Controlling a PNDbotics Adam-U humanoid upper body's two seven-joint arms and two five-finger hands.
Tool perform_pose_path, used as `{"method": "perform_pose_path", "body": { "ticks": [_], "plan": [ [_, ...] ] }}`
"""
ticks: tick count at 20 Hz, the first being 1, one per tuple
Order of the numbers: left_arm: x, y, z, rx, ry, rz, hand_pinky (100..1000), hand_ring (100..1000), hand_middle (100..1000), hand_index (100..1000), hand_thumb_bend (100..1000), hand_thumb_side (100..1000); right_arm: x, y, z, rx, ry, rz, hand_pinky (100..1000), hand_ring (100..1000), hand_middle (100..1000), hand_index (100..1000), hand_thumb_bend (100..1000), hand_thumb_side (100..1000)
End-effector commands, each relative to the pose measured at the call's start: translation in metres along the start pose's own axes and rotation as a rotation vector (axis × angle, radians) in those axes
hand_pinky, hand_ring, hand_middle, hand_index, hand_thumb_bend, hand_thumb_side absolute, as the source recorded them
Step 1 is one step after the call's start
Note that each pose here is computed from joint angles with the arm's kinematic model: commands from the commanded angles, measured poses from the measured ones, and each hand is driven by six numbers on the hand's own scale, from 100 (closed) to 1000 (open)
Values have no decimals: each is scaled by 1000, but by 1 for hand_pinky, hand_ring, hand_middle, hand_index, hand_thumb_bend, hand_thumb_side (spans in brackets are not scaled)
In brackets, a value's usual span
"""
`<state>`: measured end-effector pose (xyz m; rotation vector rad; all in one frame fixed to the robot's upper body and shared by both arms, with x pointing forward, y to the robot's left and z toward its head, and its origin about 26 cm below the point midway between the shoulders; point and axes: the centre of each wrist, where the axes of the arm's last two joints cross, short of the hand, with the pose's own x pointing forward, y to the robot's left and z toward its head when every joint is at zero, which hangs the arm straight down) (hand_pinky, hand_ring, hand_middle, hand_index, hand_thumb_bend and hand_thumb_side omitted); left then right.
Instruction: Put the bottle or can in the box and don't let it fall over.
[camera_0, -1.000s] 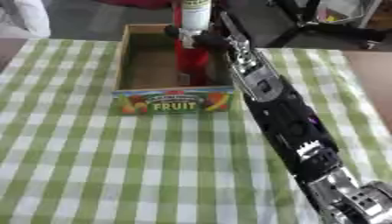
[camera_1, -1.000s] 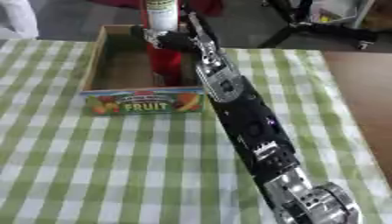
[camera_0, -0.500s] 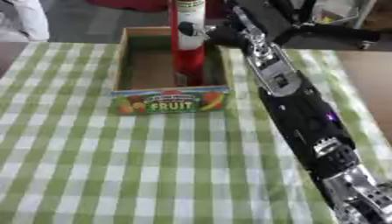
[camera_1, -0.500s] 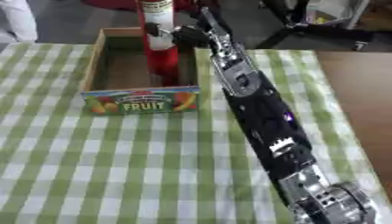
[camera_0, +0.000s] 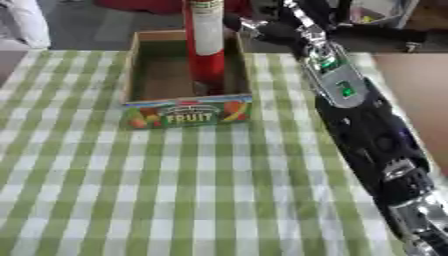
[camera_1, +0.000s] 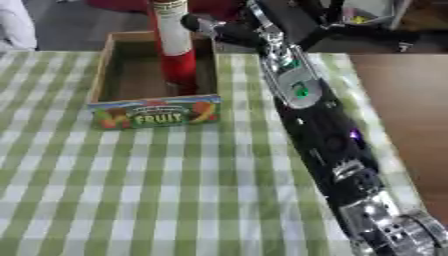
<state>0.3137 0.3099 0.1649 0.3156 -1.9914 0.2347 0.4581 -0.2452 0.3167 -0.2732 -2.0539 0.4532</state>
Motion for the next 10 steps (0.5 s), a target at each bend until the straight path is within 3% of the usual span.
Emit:
{"method": "perform_pose_path", "body": {
  "ticks": [1, 7, 10],
  "plan": [
    [6, 9, -4, 9, -27, -33, 864, 892, 781, 791, 666, 710, 17, -17, 8, 1, -50, 6, 985, 962, 1000, 963, 789, 313],
    [3, 13, -2, 16, -16, -50, 865, 892, 782, 792, 667, 707, 14, -34, 38, 35, -44, 3, 985, 968, 1000, 967, 709, 125],
    [2, 14, -1, 18, -13, -54, 865, 892, 782, 792, 668, 707, 14, -39, 58, 47, -49, 12, 984, 969, 1000, 972, 679, 100]
  ]
}}
